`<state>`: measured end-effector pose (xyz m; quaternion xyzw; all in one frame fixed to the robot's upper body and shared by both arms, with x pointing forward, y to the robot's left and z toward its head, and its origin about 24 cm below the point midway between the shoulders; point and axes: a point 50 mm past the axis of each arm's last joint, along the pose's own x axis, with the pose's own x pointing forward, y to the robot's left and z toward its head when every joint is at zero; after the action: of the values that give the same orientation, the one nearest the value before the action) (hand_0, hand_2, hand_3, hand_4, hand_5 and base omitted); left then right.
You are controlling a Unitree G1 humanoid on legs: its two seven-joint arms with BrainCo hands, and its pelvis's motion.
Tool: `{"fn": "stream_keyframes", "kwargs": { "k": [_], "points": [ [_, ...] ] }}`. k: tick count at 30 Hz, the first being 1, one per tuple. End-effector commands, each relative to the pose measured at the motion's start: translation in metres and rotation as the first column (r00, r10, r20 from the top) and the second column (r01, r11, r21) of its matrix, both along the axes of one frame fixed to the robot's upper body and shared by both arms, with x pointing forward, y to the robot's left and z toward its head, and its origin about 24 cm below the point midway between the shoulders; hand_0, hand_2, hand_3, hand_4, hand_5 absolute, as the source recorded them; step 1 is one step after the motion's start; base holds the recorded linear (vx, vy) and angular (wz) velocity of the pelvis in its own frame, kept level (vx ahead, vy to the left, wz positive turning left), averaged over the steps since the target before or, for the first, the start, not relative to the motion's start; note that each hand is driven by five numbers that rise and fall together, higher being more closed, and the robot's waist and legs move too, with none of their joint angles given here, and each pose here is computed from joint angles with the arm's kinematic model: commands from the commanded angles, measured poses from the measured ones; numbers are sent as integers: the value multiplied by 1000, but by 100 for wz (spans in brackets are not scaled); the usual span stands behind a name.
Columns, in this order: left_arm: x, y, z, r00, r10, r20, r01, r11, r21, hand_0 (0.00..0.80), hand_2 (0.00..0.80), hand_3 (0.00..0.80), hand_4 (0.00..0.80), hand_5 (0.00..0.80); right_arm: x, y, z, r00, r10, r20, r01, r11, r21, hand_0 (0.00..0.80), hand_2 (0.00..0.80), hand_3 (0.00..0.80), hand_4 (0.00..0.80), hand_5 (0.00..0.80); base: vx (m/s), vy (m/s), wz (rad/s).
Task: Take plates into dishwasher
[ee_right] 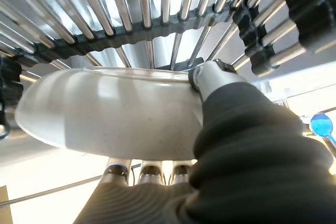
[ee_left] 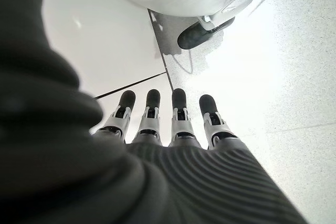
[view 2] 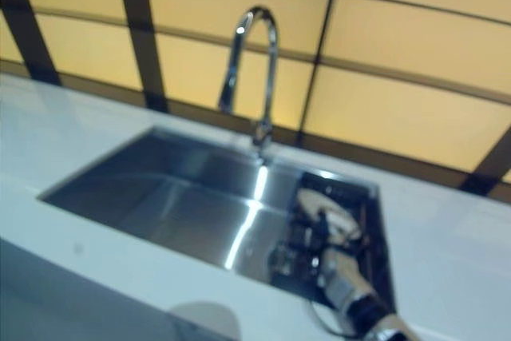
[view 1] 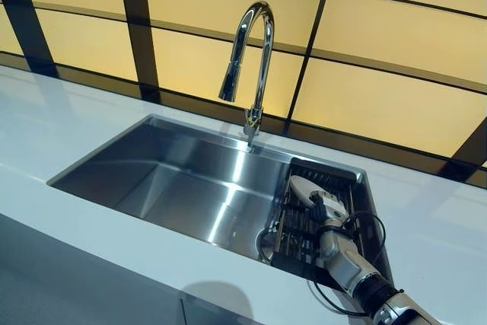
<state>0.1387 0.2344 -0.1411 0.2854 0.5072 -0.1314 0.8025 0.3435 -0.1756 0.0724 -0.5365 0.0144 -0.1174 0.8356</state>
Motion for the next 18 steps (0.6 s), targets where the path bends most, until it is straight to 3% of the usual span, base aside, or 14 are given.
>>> {"fn": "stream_keyframes", "kwargs": {
  "k": [1,18],
  "points": [
    [-7,-1,-3,998,-59,-27,59,998,7,0,0,0,0,0,1,-24,28,995,-12,101,12,1000,9,800,800,800,800,800,0,0,0],
    [-24,0,-9,999,-19,-38,19,1000,2,0,0,0,0,0,-18,-49,62,961,43,274,-70,993,90,800,800,800,800,800,-1,9,-4]
  ]
}}
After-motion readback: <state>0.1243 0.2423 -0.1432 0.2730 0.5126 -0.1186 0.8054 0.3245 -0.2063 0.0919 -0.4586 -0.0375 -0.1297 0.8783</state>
